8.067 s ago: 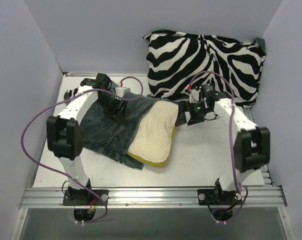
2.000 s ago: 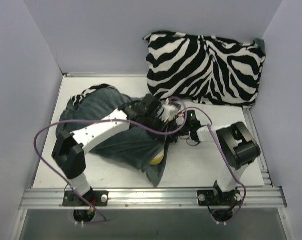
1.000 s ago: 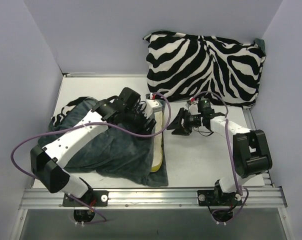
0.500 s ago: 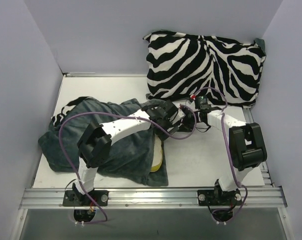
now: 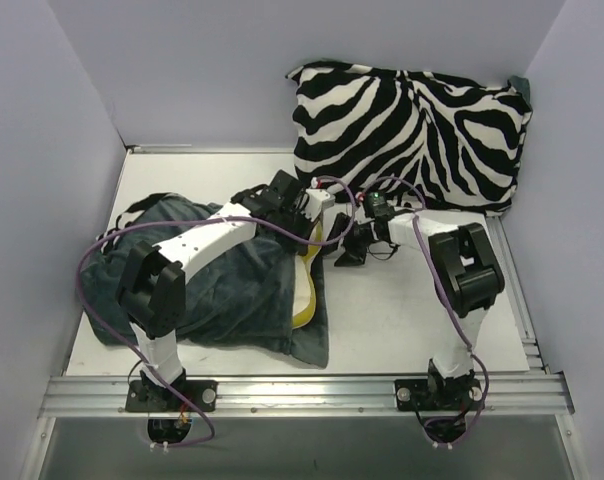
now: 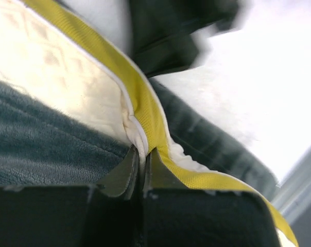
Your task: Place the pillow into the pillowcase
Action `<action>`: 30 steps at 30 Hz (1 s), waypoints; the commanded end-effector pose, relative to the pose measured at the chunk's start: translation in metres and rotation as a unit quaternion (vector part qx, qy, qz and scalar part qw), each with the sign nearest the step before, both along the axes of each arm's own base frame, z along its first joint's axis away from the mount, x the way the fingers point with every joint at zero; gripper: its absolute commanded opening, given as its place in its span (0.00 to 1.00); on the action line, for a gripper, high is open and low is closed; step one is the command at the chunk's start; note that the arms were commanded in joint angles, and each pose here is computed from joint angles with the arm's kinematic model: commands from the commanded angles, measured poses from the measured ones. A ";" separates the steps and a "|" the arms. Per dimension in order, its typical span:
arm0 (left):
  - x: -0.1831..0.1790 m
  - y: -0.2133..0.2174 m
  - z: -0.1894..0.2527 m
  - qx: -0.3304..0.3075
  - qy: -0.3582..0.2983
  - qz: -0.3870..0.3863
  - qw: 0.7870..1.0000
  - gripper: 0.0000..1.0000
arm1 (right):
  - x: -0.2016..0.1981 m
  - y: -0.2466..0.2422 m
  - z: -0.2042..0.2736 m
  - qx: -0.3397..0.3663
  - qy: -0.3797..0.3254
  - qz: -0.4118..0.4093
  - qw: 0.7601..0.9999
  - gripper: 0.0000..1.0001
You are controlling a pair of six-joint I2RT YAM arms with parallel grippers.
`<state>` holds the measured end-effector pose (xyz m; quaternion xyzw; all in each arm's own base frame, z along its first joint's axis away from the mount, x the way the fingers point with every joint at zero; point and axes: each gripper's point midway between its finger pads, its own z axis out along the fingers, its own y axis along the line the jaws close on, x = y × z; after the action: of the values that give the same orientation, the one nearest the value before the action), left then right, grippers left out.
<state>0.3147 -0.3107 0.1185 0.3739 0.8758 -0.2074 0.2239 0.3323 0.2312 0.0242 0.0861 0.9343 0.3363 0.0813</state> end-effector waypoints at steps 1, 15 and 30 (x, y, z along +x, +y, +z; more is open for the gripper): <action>-0.020 -0.024 0.045 -0.103 0.009 -0.054 0.993 0.00 | 0.013 0.018 -0.015 -0.014 -0.007 0.007 1.000 0.58; 0.013 0.093 -0.046 0.191 -0.049 0.099 0.975 0.00 | 0.003 -0.046 0.021 0.067 0.021 -0.082 0.994 0.00; -0.018 0.025 0.053 -0.021 -0.061 -0.042 0.997 0.82 | -0.055 -0.048 0.041 0.117 0.047 -0.012 0.992 0.00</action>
<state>0.3274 -0.2748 0.1123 0.3877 0.8667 -0.1309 0.2852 0.2857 0.1704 0.0627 0.1252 0.8986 0.4166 0.0577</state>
